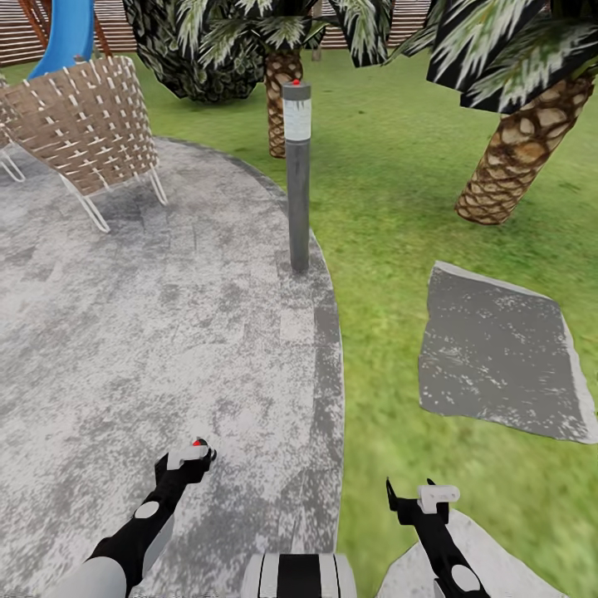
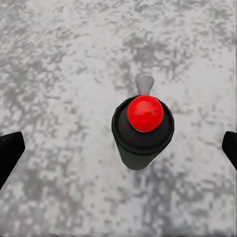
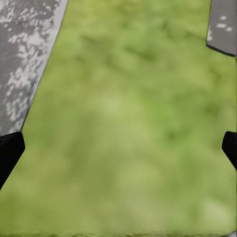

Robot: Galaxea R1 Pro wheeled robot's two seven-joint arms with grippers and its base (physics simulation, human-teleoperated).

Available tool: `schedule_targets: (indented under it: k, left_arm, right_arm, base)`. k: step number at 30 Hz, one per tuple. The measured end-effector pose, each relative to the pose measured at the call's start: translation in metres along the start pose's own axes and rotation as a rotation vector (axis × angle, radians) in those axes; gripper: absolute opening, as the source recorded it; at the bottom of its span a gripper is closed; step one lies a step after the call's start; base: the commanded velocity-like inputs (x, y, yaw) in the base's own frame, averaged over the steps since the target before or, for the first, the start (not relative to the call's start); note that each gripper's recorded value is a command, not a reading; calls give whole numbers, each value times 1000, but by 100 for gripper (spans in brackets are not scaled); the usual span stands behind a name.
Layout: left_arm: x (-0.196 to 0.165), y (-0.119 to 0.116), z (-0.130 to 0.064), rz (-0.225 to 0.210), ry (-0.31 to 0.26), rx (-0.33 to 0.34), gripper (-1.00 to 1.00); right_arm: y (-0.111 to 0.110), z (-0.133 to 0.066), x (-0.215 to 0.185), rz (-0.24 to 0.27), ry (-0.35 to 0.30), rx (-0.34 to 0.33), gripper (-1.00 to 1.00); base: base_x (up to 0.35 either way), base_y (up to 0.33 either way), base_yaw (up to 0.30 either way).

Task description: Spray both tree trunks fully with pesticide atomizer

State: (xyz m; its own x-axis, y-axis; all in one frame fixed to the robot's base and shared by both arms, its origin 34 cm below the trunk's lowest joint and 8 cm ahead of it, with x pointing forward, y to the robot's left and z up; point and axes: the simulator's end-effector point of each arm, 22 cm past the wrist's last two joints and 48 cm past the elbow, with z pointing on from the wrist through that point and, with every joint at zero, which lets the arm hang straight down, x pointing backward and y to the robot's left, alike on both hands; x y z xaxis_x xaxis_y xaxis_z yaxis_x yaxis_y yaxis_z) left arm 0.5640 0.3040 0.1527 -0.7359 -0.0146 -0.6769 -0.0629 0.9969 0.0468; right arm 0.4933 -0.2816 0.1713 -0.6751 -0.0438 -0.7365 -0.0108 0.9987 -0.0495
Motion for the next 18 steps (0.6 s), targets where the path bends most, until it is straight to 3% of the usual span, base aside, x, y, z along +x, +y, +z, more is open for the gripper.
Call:
schedule_targets:
  k: [9,18]
  left_arm:
    - [29,1,6,3,49,-2,100]
    - [31,0,6,5,48,1,100]
  right_arm:
    - [1,2,26,-1,49,-1,100]
    - [1,2,28,-1,52,-1,100]
  base:
    - [0,0,0]
    - [0,0,0]
